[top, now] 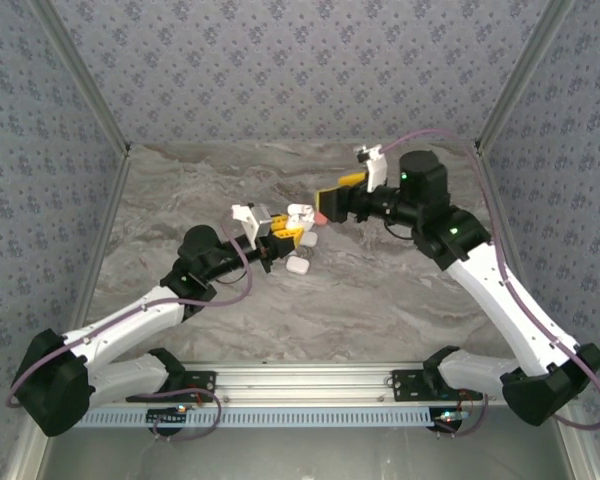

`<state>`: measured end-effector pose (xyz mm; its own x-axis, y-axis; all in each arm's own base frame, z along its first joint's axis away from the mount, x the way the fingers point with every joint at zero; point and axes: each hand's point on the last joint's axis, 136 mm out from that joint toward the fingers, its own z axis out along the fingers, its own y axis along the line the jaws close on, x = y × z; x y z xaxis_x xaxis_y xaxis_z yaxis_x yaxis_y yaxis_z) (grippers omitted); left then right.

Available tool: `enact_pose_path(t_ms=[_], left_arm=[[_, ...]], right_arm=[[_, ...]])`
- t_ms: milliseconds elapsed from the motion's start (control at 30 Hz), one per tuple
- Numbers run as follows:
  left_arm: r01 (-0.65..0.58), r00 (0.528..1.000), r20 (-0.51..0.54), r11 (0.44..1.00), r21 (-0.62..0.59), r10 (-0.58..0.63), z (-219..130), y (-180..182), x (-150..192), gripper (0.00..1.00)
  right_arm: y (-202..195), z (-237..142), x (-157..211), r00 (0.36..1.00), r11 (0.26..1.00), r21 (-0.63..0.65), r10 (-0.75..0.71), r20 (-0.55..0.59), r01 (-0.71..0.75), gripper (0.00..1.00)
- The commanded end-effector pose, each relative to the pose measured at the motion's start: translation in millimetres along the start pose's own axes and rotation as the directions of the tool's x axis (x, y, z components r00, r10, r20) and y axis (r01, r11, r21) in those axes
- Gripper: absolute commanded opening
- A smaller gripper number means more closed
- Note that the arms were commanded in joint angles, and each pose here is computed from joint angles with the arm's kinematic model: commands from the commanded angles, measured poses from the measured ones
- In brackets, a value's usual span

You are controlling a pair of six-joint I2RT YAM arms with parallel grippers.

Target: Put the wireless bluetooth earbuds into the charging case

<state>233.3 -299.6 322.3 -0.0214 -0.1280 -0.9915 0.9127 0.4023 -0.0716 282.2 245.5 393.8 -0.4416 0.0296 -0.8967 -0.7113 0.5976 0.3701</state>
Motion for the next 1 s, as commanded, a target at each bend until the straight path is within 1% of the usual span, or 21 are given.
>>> enact_pose_path(t_ms=[0, 67, 200, 400, 600, 800, 967], left_arm=[[-0.149, 0.980, 0.131, 0.989, 0.009, 0.147, 5, -7, -52, 0.00], [-0.187, 0.970, 0.161, 0.982, 0.006, 0.183, 8, -8, -65, 0.00], [-0.255, 0.943, 0.225, 0.967, 0.008, 0.246, 13, -12, -92, 0.00], [-0.313, 0.907, 0.304, 0.950, 0.020, 0.292, 24, -15, -121, 0.00], [-0.310, 0.889, 0.362, 0.950, 0.029, 0.279, 30, -16, -133, 0.00], [-0.285, 0.891, 0.380, 0.958, 0.045, 0.247, 29, -17, -134, 0.00], [-0.277, 0.894, 0.381, 0.960, 0.053, 0.237, 28, -18, -134, 0.00]], right_arm=[[23, -25, -32, 0.996, 0.994, -0.095, -0.042, 0.084, 0.050, 0.93], [23, -32, -38, 0.994, 0.993, -0.096, -0.051, 0.100, 0.061, 1.00], [28, -39, -44, 0.991, 0.989, -0.123, -0.075, 0.112, 0.088, 1.00], [32, -41, -49, 0.990, 0.987, -0.130, -0.077, 0.121, 0.092, 1.00], [32, -46, -60, 0.987, 0.991, -0.109, -0.057, 0.148, 0.073, 1.00], [30, -45, -70, 0.986, 0.995, -0.098, -0.020, 0.163, 0.036, 1.00], [17, -40, -74, 0.987, 0.999, -0.044, 0.032, 0.156, -0.025, 1.00]])
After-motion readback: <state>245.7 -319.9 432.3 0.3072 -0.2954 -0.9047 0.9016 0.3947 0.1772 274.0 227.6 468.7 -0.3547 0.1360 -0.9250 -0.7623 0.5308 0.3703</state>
